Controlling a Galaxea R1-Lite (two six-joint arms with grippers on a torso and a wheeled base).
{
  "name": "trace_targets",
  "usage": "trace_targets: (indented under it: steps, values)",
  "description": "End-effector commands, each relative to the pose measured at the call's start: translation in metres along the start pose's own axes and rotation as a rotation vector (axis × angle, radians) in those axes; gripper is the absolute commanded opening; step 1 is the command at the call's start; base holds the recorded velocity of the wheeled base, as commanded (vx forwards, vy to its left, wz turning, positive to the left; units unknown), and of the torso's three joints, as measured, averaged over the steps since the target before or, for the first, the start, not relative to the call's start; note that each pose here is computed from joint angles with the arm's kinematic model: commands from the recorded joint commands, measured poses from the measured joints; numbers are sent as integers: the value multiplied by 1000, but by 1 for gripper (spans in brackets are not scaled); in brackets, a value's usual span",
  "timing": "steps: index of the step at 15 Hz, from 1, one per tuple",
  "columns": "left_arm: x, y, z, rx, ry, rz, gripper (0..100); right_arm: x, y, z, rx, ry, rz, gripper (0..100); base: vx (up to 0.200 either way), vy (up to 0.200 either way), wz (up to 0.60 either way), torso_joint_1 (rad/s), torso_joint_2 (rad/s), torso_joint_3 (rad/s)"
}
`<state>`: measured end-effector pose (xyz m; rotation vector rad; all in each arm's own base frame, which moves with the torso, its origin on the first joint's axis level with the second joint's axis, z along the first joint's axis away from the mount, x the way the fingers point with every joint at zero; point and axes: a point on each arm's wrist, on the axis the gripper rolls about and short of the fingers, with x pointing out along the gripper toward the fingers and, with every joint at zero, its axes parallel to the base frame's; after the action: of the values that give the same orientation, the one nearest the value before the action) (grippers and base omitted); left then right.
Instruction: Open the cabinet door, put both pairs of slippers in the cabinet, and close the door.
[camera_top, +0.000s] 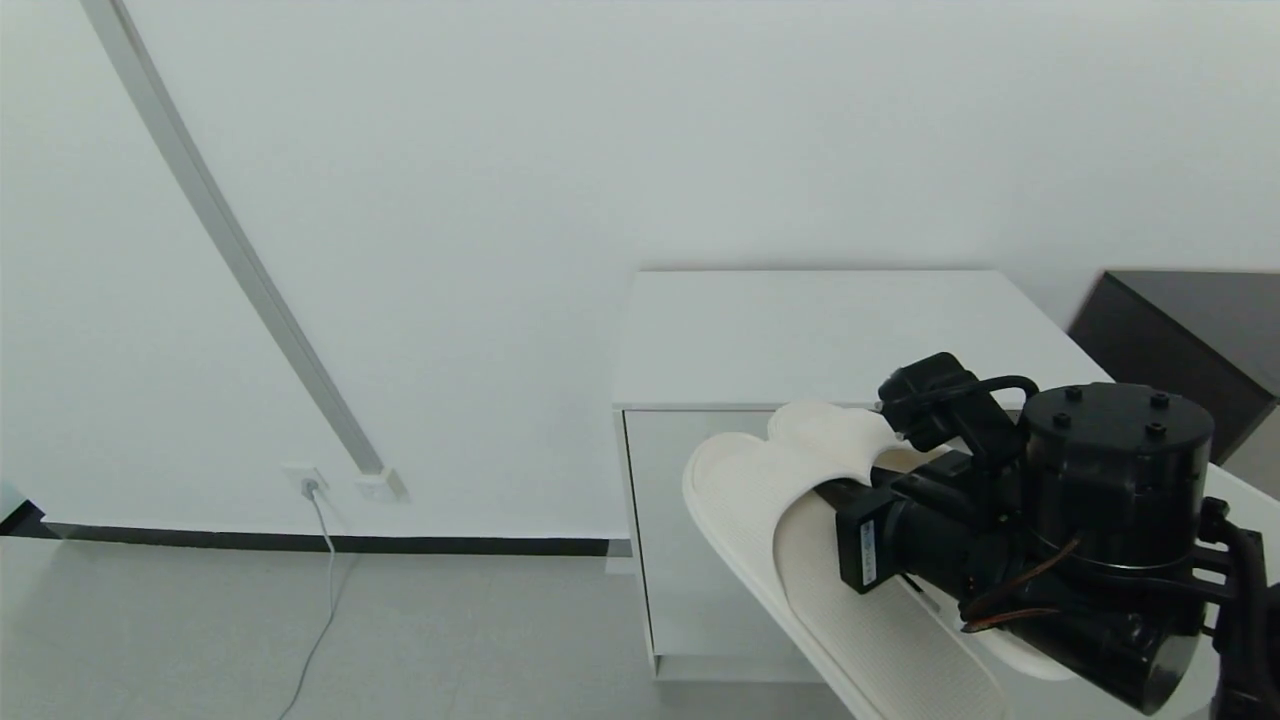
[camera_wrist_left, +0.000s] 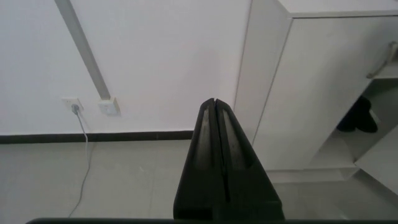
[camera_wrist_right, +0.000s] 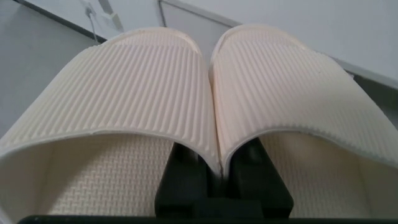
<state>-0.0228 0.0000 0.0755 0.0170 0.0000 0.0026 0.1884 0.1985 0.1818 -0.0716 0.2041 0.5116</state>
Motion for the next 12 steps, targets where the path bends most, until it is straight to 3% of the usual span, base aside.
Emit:
trace_targets:
  steps: [1, 12]
  values:
    - [0, 0, 0, 1, 0, 1, 0, 1, 0, -3, -3, 10, 0, 0, 0, 0, 0, 0, 0, 0]
    - [0, 0, 0, 3, 0, 1, 0, 4, 2, -5, -6, 15, 1, 0, 0, 0, 0, 0, 0, 0]
